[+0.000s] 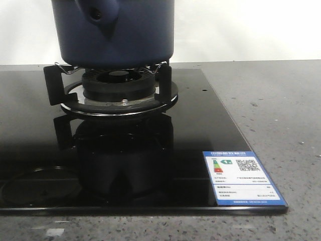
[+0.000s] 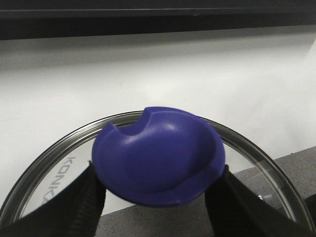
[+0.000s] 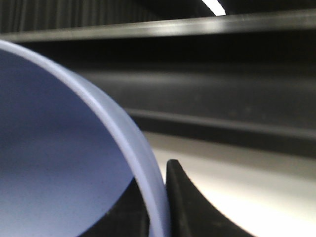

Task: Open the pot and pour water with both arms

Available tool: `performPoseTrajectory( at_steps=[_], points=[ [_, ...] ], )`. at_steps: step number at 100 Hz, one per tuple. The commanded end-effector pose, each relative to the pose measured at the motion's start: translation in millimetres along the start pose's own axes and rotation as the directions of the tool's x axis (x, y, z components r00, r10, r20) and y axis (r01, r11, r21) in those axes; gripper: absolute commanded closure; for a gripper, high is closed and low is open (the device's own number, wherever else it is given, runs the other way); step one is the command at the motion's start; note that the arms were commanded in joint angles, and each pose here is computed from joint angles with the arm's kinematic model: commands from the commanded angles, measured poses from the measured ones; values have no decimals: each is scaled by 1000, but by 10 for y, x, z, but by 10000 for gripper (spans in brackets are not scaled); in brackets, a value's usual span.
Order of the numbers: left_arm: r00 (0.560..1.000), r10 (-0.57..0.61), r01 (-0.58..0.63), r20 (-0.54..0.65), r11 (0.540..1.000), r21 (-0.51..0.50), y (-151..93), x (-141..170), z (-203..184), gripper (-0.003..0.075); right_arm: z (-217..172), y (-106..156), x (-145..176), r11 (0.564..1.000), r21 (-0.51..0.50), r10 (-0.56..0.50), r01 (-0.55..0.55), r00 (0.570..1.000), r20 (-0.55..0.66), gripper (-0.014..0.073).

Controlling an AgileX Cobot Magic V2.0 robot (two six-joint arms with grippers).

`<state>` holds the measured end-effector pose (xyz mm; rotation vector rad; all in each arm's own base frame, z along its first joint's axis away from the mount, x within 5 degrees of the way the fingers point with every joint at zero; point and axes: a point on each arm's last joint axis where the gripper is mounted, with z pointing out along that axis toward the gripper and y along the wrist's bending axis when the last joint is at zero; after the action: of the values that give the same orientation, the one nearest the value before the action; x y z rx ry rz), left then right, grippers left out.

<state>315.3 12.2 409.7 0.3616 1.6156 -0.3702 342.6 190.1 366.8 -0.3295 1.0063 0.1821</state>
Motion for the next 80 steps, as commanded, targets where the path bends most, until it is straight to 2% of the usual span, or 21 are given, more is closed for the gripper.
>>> performPoseTrajectory(
  at_steps=[1, 80],
  points=[
    [993, -21, 20, 113, 1000, 11, -90, -288, -130, 405, 8, -106, -448, 999, 41, -14, 6, 980, 200, 640],
    [993, -21, 20, 113, 1000, 11, -90, -288, -130, 405, 2, -115, -473, 999, 51, -16, 4, 973, 228, 640]
  ],
)
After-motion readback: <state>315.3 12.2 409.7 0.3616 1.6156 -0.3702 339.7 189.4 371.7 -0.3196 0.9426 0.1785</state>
